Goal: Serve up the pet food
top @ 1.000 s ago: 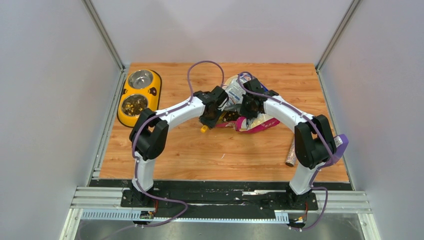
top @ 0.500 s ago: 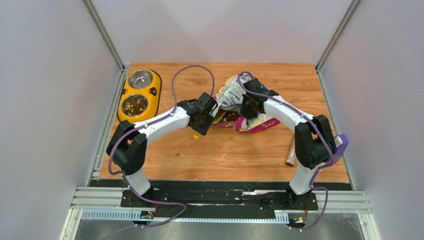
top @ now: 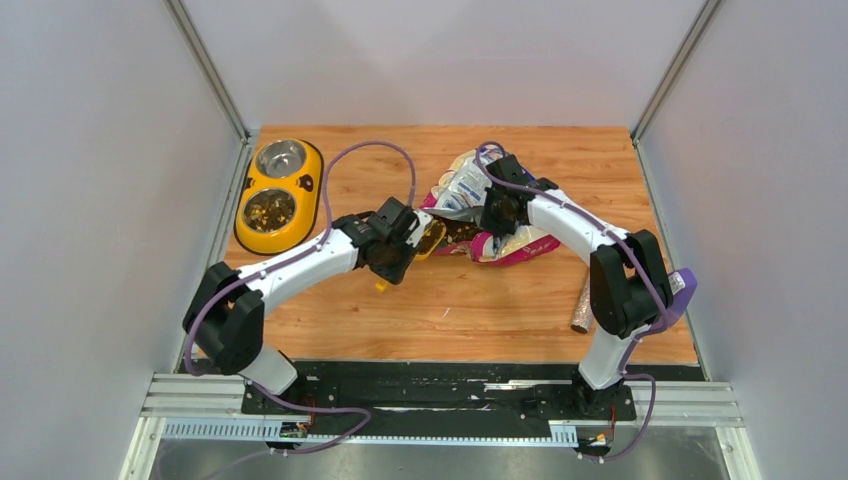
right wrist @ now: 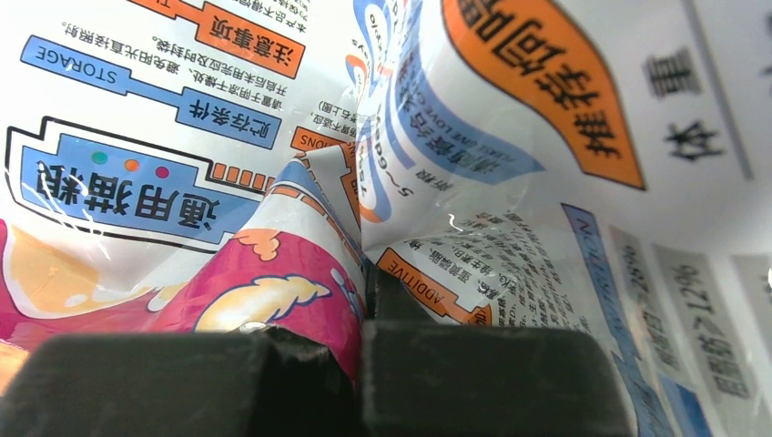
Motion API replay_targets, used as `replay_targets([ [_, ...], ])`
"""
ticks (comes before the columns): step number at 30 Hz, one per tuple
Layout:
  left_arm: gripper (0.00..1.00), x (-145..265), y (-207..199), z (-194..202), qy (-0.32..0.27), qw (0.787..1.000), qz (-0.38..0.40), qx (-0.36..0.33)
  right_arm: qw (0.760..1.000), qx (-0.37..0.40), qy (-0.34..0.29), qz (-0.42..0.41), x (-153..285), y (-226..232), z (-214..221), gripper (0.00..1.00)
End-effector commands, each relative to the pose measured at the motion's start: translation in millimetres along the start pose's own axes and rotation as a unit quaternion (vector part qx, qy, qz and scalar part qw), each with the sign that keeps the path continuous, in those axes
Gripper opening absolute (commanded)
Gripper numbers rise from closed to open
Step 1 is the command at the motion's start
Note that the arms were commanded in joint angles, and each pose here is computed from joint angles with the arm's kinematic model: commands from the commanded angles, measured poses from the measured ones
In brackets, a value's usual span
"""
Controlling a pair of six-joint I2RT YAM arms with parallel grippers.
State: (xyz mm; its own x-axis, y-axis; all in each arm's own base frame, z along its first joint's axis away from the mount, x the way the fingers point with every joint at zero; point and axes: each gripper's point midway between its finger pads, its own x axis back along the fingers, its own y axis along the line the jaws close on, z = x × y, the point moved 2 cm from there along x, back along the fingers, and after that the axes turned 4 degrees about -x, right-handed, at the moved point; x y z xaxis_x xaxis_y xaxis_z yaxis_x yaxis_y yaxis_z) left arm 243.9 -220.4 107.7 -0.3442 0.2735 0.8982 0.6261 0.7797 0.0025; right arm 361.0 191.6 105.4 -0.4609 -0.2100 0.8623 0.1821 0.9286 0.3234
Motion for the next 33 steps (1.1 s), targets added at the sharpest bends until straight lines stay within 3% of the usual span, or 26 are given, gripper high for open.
replay_targets([
  [1,0.0,26.7,-1.1,1.3,-0.041,0.999,0.011,-0.027,0.999,-0.004,-0.034,0.014,10.0,-3.0,-21.9,0.0],
  [8,0.0,45.5,-9.3,8.1,-0.082,0.995,0.042,-0.033,0.999,-0.007,-0.032,0.01,8.8,1.6,-25.7,0.0],
  [21,0.0,84.7,11.4,17.1,-0.155,0.987,-0.015,-0.046,0.999,-0.018,-0.033,0.007,6.6,7.0,-31.0,0.0],
  [33,0.0,96.5,47.5,-26.1,-0.159,0.975,-0.131,0.082,0.999,-0.017,-0.028,0.007,2.4,9.2,-31.5,0.0],
])
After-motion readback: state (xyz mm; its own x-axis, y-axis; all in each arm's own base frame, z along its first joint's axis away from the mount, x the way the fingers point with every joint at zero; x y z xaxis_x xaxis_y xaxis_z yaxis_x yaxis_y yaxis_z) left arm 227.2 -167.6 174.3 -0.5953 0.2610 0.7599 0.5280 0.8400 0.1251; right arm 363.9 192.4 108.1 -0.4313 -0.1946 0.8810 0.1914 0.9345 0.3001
